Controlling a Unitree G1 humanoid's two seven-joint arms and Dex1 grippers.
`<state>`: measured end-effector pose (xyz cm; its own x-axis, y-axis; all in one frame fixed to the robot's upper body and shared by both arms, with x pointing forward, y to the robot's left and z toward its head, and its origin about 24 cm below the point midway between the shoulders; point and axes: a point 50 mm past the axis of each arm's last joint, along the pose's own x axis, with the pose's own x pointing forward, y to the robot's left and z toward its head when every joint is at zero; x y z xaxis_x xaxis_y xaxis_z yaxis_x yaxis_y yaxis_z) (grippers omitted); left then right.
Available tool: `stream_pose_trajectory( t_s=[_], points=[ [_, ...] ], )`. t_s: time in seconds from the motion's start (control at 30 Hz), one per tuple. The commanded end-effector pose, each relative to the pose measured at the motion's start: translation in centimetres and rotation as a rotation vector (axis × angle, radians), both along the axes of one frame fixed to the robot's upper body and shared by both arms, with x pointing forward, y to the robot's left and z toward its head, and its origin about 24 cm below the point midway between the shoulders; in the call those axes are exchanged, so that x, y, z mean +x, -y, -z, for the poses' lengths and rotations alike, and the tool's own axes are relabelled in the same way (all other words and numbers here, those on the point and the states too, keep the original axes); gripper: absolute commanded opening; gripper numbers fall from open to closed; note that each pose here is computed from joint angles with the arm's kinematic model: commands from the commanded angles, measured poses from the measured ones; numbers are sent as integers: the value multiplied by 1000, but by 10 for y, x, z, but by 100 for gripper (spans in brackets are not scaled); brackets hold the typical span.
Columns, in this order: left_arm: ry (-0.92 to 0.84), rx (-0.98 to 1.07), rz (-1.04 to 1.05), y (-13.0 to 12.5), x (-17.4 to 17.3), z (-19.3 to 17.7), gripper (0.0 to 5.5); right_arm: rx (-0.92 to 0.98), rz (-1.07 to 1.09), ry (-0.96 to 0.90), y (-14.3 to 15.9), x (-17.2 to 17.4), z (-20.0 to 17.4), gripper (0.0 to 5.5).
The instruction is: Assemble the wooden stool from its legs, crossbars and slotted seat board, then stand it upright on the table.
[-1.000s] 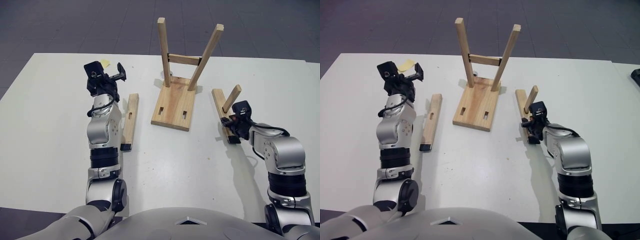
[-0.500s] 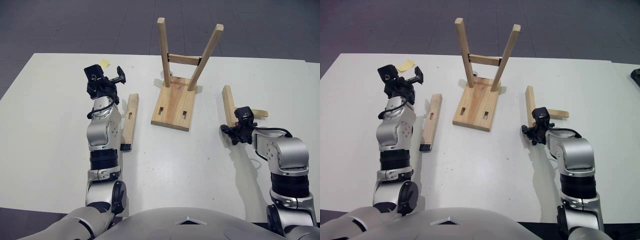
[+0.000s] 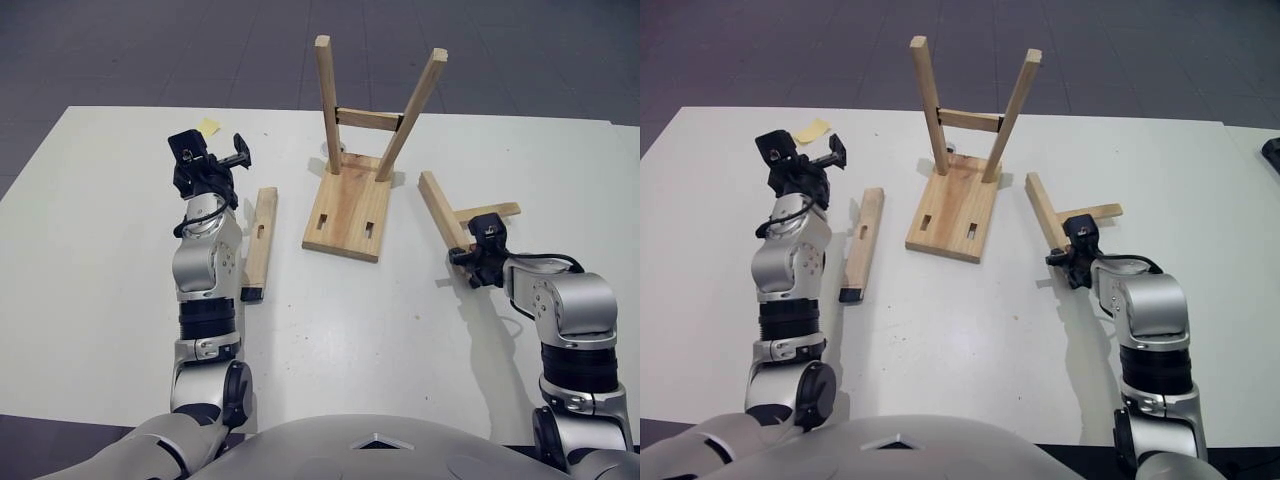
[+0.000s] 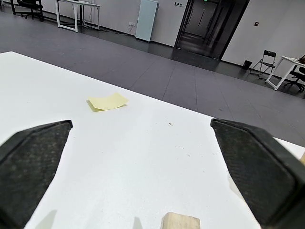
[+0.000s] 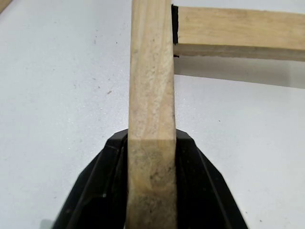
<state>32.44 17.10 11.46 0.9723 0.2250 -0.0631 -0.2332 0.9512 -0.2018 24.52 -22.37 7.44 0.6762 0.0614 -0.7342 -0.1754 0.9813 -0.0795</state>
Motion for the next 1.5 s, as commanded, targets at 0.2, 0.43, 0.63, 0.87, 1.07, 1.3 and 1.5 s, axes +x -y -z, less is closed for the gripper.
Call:
stream_pose_trajectory(
  t_s=[0.2, 0.43, 0.63, 0.87, 1.07, 1.3, 1.5],
  points=[
    [1, -21, 9, -4, 2, -3, 540, -134, -94, 331, 4, 12, -22, 103],
    [154, -450, 331, 3, 2, -43, 540, -318, -29, 904, 18, 25, -83, 103],
    [433, -767, 955, 35, -29, -132, 540, -540, 23, 1369, 2, 15, -135, 103],
    [409, -1083, 1123, 78, -23, -180, 540, -731, 16, 1504, -18, 11, -130, 103],
    [296, -1084, 1207, 108, -31, -183, 540, -797, -53, 1565, -41, 14, -123, 103],
    [241, -1068, 1183, 116, -28, -174, 540, -825, -112, 1593, -58, 16, -119, 103],
    [221, -1034, 1155, 121, -24, -169, 540, -906, -163, 1584, -65, 16, -112, 103]
  ],
)
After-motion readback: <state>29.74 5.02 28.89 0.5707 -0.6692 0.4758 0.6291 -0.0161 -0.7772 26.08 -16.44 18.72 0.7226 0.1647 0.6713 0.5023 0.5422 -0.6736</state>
